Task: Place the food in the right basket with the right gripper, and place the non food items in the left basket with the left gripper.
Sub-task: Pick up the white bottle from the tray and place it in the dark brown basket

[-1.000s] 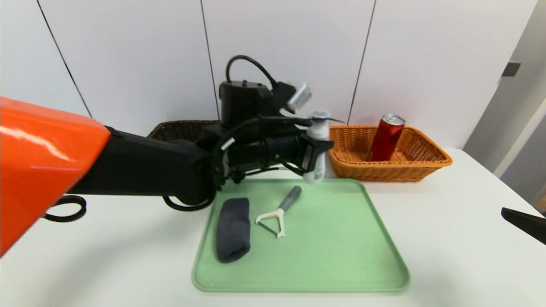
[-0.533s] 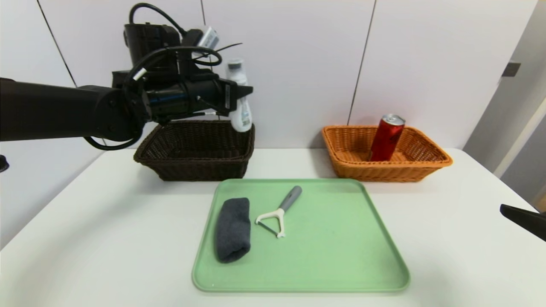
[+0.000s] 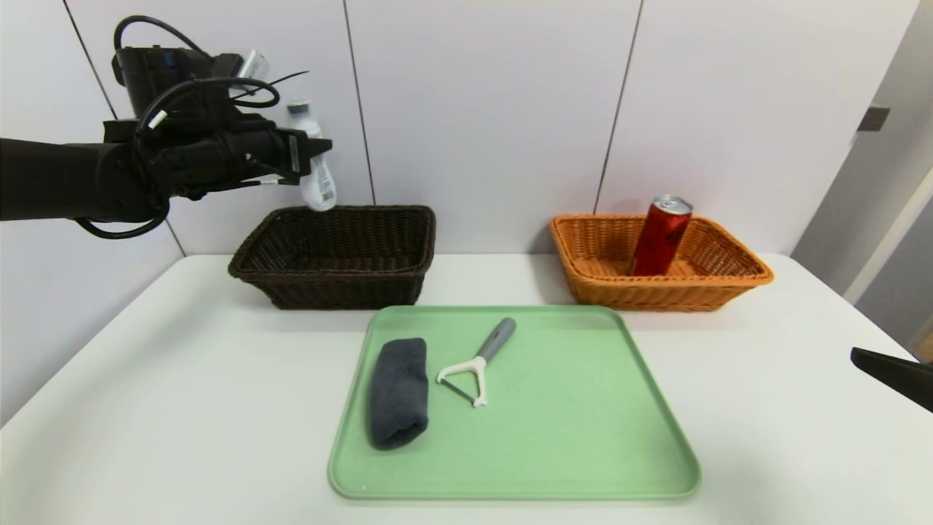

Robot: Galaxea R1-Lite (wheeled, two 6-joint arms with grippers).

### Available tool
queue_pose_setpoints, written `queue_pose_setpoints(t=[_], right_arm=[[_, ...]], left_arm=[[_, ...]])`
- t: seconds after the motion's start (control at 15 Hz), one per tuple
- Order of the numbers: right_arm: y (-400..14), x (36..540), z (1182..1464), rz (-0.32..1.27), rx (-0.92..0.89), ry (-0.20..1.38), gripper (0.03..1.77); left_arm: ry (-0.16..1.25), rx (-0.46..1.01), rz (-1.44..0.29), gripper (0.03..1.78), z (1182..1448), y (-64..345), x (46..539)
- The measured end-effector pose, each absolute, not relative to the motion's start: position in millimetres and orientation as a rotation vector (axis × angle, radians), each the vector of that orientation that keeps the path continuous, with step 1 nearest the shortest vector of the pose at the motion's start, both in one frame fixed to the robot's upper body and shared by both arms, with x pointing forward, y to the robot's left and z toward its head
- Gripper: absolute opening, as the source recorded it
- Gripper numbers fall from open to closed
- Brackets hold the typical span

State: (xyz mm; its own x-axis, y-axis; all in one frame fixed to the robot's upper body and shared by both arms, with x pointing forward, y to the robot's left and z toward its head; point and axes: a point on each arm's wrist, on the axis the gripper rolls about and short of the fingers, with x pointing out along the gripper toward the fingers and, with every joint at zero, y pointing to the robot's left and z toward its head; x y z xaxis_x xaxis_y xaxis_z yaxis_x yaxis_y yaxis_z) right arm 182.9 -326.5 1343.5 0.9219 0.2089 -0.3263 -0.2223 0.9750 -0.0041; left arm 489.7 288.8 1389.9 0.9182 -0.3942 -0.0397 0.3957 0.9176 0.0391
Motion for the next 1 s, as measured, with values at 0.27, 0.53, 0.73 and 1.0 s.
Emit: queue_pose_setpoints(t=[0.27,0.53,0.73,1.0], right_arm=[[-326,185,1343,0.221,-0.041,0.335,1.69],[-326,187,1344,0.219,-0.042,0.341,1.69],[-326,188,1344,0.215,-0.043,0.345,1.69],[-326,189,1343,0.214,-0.044,0.348,1.69]], left_arm=[[0.098,0.037,-0.345,0.64,1374,314,498],[0.148,0.025,-0.317,0.64,1356,325,503],[0.190,0.016,-0.299,0.64,1339,333,512],[0.237,0.007,-0.296,0.64,1315,335,522]])
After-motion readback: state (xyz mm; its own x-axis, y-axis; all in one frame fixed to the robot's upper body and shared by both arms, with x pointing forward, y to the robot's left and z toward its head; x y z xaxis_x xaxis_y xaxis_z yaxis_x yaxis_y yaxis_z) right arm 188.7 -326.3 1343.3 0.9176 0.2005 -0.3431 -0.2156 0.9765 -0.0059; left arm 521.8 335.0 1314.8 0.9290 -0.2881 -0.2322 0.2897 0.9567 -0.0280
